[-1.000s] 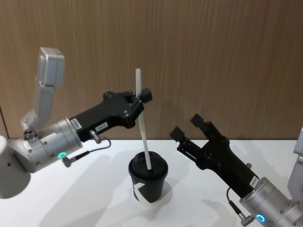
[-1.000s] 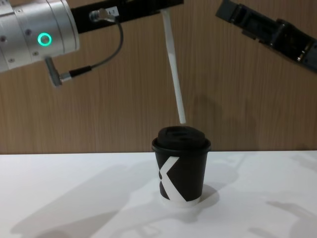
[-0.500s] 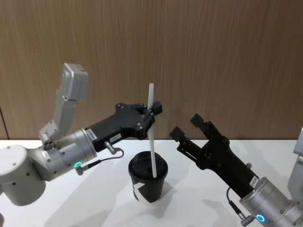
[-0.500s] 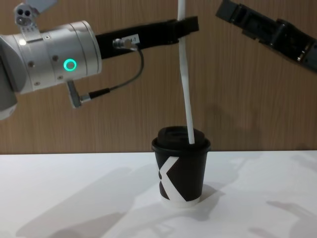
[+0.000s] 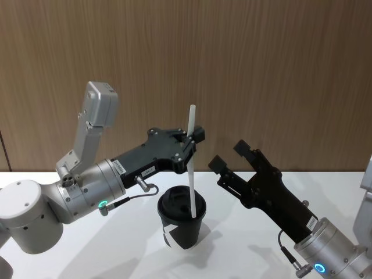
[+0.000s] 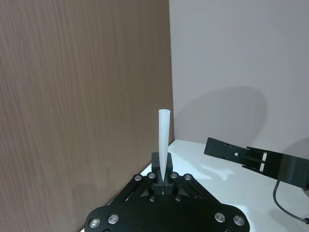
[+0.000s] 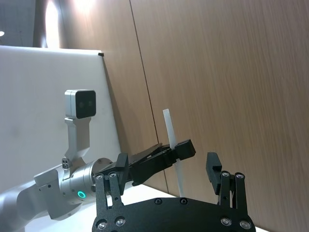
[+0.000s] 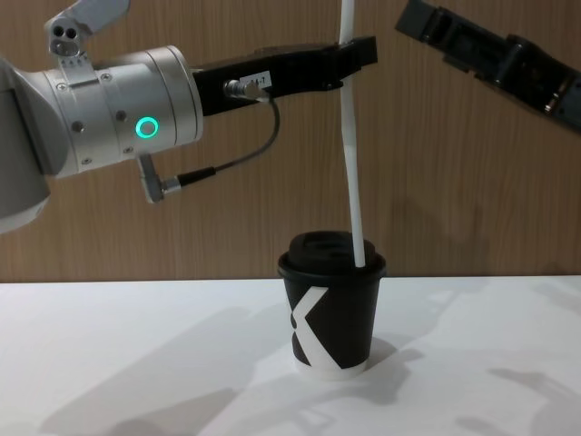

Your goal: Pick up the straw with one hand, pass it to the other hand, and insert it into the cup.

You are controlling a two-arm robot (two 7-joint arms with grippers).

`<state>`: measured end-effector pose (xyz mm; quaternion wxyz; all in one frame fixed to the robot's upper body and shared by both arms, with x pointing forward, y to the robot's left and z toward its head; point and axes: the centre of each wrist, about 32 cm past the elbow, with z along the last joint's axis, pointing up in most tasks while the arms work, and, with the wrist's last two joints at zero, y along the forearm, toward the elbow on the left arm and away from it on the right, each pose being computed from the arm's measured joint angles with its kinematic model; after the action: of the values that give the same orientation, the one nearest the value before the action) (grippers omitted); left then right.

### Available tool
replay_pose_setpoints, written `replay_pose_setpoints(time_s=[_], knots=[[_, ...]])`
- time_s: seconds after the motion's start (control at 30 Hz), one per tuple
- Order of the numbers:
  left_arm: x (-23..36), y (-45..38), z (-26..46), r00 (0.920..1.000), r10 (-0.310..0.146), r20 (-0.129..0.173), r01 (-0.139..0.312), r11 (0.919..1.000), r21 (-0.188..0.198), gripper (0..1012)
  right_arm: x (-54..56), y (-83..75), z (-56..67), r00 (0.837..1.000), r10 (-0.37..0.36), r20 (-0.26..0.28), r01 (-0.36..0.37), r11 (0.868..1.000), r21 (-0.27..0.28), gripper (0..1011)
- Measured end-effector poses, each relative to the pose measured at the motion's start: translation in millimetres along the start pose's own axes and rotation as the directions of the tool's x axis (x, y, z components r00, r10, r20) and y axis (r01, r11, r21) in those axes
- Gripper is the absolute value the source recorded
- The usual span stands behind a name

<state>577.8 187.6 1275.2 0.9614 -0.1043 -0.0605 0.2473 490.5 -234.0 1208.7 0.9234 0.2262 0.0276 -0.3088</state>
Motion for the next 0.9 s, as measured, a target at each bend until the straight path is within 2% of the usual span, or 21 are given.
replay_pose_setpoints(time_s=[0.4, 0.9], knots=[[-1.5, -0.7, 3.1, 1.0, -0.001, 0.007, 0.001, 0.9998, -0.018, 6, 0.0, 0.0, 0.0, 1.0, 0.0, 0.0, 0.0, 1.0, 0.0, 1001], [-6.1, 3.5, 8.4, 0.9999, 0.011, 0.01, -0.011, 0.9992, -0.038, 6, 0.0, 0.0, 0.0, 1.0, 0.0, 0.0, 0.0, 1.0, 0.0, 1001]])
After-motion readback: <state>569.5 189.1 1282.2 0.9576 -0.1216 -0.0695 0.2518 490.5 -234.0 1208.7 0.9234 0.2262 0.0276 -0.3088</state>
